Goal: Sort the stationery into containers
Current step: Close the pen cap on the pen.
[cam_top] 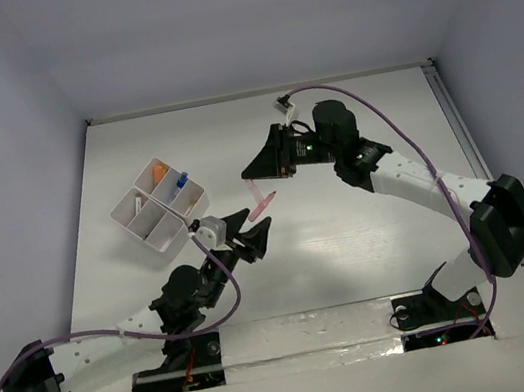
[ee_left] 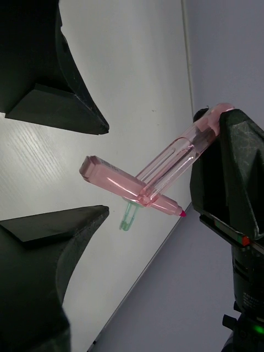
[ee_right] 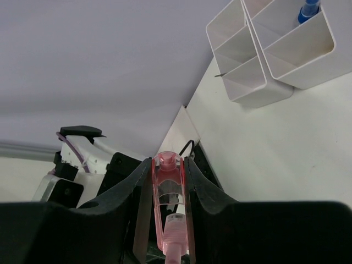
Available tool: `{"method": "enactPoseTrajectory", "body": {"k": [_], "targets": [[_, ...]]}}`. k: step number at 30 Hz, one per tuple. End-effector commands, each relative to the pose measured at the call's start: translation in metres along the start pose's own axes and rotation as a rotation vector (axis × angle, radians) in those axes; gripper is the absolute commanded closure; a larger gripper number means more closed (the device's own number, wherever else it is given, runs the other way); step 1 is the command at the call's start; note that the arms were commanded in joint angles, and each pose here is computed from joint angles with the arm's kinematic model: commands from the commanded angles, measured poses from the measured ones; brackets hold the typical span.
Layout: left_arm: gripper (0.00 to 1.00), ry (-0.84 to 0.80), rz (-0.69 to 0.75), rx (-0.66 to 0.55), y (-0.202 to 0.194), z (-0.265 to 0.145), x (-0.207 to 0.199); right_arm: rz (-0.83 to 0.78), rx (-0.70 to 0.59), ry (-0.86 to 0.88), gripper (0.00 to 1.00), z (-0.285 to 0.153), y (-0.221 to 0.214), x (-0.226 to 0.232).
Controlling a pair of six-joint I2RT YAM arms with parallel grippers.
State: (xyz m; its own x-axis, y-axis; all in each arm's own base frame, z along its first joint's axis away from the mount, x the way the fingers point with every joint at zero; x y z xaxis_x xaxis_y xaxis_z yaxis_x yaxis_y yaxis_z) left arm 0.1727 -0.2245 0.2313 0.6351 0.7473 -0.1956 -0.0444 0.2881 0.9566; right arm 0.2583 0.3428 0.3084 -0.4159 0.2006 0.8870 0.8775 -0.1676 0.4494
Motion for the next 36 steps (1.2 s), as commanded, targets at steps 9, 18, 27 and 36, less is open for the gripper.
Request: {"method": "enactPoseTrajectory", "body": {"k": [9, 18, 27, 36], "targets": [[0.59, 0.028, -0.038, -0.119, 0.035, 0.004, -0.001, 0.001, -0.007, 0.030, 0.88, -0.006, 0.001, 0.000], [0.87, -0.011, -0.035, -0.107, 0.033, 0.004, -0.008, 0.022, -0.009, 0.043, 0.88, -0.004, 0.002, 0.001], [1.00, -0.039, -0.054, -0.114, 0.040, 0.002, -0.015, 0.070, -0.001, 0.069, 0.88, 0.001, 0.002, 0.000], [1.00, -0.045, -0.085, -0.098, 0.045, 0.001, -0.022, 0.114, -0.022, 0.023, 0.86, 0.003, 0.004, -0.026]]}}
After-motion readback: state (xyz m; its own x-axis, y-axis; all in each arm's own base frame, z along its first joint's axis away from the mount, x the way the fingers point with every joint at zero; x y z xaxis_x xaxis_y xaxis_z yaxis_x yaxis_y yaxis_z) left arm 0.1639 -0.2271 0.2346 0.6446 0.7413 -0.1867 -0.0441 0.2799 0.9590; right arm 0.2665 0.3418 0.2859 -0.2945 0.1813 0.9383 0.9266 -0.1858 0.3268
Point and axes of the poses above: each gripper's point midway between its finger pads, its own z axis out along the fingers, its own x axis along the line the jaws close on, y = z × x, the point moved 3 cm from there along -z, back along the fingers, and after that the axes turned 3 degrees about z, right-handed, at the moved point
